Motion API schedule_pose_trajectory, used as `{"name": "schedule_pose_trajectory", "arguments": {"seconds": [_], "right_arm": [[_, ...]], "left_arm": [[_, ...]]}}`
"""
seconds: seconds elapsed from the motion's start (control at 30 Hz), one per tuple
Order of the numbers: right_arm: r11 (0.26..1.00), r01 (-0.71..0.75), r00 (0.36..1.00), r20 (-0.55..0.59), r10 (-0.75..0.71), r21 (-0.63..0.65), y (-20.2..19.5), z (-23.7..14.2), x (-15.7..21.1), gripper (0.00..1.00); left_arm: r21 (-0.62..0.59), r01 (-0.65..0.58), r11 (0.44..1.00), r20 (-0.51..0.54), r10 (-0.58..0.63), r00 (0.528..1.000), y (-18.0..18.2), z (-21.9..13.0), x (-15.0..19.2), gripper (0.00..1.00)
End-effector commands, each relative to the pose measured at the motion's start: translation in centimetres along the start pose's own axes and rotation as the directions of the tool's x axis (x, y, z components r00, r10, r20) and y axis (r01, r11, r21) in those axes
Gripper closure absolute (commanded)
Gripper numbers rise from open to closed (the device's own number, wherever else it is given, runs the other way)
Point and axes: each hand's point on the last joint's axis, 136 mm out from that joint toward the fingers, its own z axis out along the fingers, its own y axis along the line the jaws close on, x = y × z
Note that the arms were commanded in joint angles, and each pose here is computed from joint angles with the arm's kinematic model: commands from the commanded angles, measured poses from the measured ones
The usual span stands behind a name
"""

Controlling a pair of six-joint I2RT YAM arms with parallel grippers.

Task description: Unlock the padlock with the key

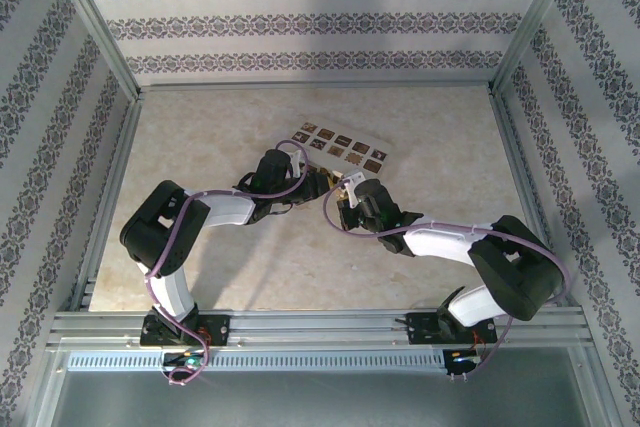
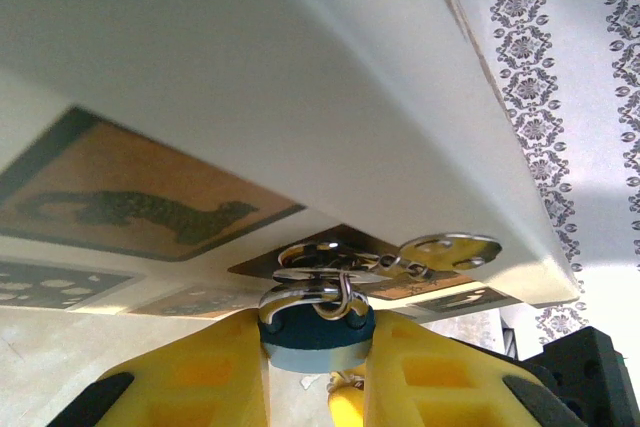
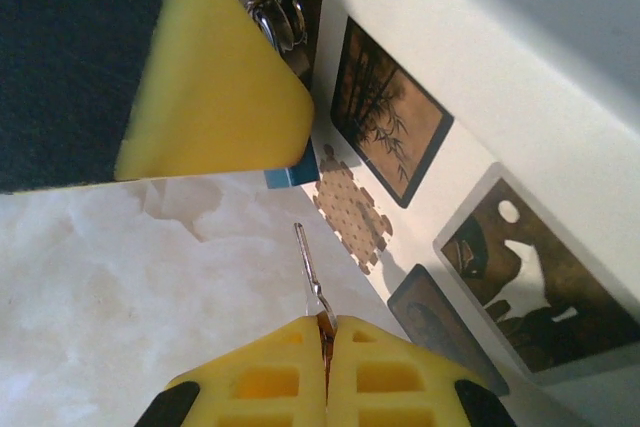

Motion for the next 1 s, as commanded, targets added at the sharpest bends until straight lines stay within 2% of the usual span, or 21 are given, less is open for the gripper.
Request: {"name": "schedule_pose_trajectory", "arguments": {"seconds": [0.0, 0.97], "right_arm": [[1.0, 0.021, 1.0, 0.002, -0.021, 0.023, -0.2, 0.2, 0.2, 1.0], [1.0, 0.022, 0.995, 0.1, -0.024, 0.013, 0.2, 0.0, -2.6, 1.0]], "left_arm": [[0.093, -0.058, 0.994, 0.048, 0.053, 0.997, -4.5, -0.8, -1.7, 0.76], [0.089, -0.052, 0.995, 0.046, 0.048, 0.998, -4.5, -0.8, -1.5, 0.76]]}}
